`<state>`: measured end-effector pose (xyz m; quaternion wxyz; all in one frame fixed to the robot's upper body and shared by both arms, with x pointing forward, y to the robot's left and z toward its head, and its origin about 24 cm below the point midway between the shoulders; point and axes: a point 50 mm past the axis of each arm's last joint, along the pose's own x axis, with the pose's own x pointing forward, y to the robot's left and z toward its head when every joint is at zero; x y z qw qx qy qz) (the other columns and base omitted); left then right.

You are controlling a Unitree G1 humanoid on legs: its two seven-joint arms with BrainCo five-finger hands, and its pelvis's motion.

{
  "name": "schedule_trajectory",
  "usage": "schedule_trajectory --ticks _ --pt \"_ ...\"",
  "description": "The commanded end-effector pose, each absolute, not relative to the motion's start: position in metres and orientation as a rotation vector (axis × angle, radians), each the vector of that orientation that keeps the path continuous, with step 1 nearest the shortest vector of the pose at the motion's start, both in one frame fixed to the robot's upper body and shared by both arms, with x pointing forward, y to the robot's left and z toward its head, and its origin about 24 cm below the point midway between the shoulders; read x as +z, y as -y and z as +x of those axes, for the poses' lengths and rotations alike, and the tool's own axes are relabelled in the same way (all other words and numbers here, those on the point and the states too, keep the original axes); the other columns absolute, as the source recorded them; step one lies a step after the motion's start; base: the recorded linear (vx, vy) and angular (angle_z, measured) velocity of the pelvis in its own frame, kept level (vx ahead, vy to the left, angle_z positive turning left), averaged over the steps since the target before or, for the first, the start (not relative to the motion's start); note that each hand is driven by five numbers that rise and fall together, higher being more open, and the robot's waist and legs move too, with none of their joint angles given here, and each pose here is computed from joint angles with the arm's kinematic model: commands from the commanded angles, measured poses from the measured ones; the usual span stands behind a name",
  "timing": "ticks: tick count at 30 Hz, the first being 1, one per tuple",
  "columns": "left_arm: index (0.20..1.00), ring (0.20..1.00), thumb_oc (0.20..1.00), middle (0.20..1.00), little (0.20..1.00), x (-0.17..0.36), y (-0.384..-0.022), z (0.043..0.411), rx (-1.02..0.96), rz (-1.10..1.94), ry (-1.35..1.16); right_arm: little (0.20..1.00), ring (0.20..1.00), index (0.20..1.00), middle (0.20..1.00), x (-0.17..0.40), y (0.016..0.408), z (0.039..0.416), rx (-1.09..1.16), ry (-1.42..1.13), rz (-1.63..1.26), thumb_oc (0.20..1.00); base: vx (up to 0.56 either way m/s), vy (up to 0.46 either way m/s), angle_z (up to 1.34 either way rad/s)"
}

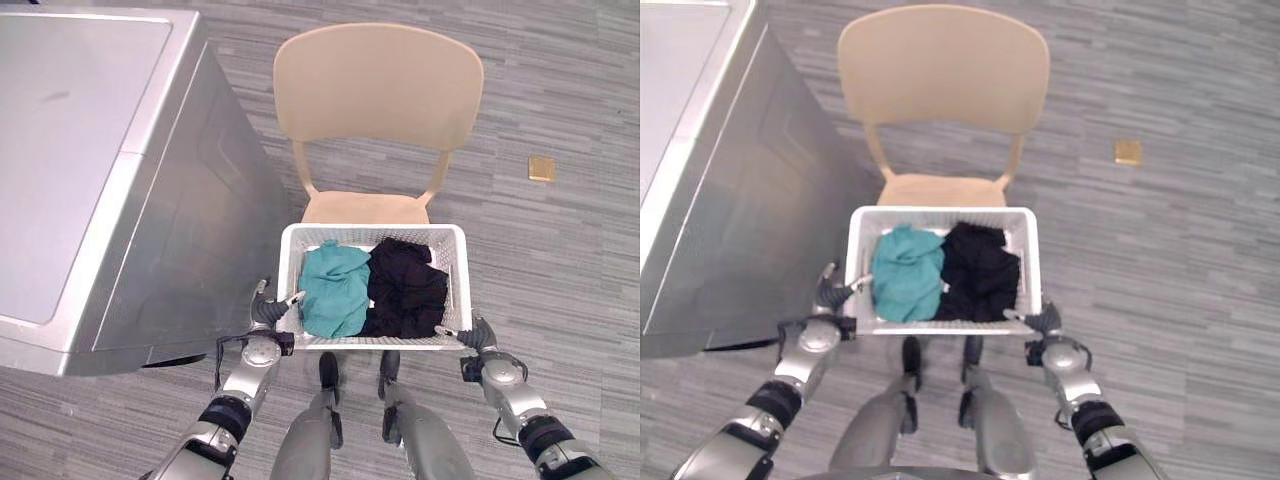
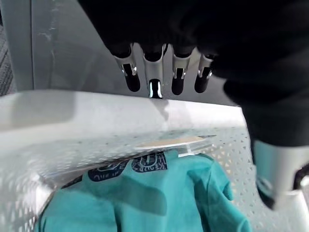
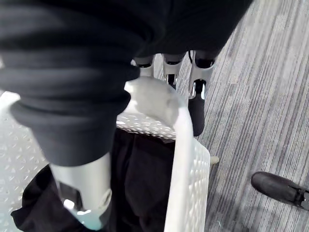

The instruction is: Grab the laundry basket,head to the washer,open it,put in the laundry and shut it.

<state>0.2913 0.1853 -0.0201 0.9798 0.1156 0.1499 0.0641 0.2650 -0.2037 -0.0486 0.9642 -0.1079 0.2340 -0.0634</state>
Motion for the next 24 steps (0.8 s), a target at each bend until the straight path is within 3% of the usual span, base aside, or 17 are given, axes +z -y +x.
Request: schedule_trajectory --ticks 1,9,17,24 --pt "1.0 1.0 1.0 1.0 1.0 0.002 -0.166 0.303 0.047 0.209 -0.168 1.0 1.0 1.0 1.0 -0.03 0.167 0.28 -0.032 -0.344 -0.072 1.0 0.0 0.0 0.0" --pt "1.0 1.0 1.0 1.0 1.0 0.018 -0.192 0.301 0.108 0.263 -0.097 1.0 1.0 1.0 1.0 -0.019 0.191 0.28 -0.043 -0.293 -0.156 1.0 0.01 -0.048 0.01" --pt "1.0 1.0 1.0 1.0 1.0 -0.028 -0.242 0.226 0.164 0.243 -0.292 1.0 1.0 1.0 1.0 -0.032 0.26 0.231 -0.098 -0.388 -0.305 1.0 0.06 -0.044 0.05" --pt "1.0 1.0 1.0 1.0 1.0 -0.094 -0.252 0.156 0.146 0.222 -0.66 1.0 1.0 1.0 1.0 -0.071 0.276 0.189 -0.079 -0.613 -0.424 1.0 0.03 -0.035 0.12"
